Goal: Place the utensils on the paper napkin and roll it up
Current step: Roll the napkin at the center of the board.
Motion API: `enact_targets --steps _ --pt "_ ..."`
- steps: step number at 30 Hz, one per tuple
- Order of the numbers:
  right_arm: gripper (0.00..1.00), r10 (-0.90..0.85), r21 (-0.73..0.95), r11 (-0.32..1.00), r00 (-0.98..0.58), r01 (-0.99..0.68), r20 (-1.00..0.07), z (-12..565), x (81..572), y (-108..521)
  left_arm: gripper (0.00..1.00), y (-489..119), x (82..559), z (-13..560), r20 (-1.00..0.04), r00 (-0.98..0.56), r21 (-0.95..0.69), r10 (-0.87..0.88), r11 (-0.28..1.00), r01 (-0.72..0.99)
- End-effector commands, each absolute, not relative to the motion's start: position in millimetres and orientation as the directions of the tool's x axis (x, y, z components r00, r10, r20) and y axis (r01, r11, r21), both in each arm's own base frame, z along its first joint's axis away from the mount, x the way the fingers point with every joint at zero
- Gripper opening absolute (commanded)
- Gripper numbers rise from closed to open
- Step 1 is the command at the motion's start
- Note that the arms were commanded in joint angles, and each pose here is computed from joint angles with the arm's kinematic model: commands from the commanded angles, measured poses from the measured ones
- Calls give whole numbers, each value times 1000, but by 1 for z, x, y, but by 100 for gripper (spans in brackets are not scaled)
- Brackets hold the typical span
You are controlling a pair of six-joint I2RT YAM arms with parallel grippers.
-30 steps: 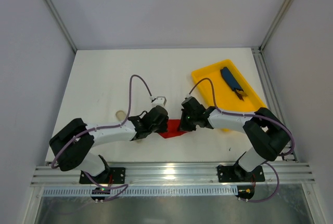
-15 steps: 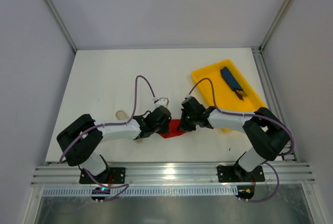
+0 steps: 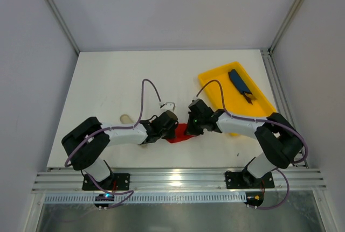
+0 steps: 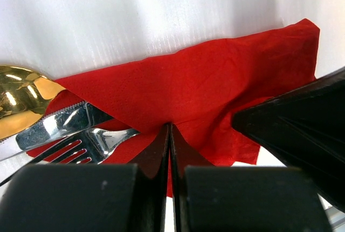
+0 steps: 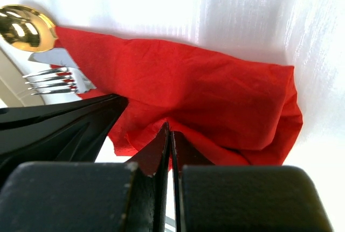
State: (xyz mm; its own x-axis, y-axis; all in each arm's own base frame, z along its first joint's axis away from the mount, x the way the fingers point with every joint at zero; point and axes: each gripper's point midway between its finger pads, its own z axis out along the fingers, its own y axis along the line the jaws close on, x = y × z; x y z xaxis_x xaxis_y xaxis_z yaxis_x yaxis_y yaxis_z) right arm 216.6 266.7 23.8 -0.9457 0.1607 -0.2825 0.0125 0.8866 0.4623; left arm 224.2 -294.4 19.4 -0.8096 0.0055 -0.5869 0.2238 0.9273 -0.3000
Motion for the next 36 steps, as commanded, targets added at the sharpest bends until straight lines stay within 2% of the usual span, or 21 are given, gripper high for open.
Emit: enact_targets --steps 1,11,36 --pt "4 181 503 864 -913 -29 -365 63 234 275 0 -288 224 10 -578 -816 -286 -2 937 200" --pt "4 198 494 869 -890 -35 -410 84 255 274 0 -287 222 11 -571 -821 -289 4 935 205" --pt "4 205 493 869 -887 -29 -413 64 297 276 0 -299 231 34 -594 -804 -284 27 928 242"
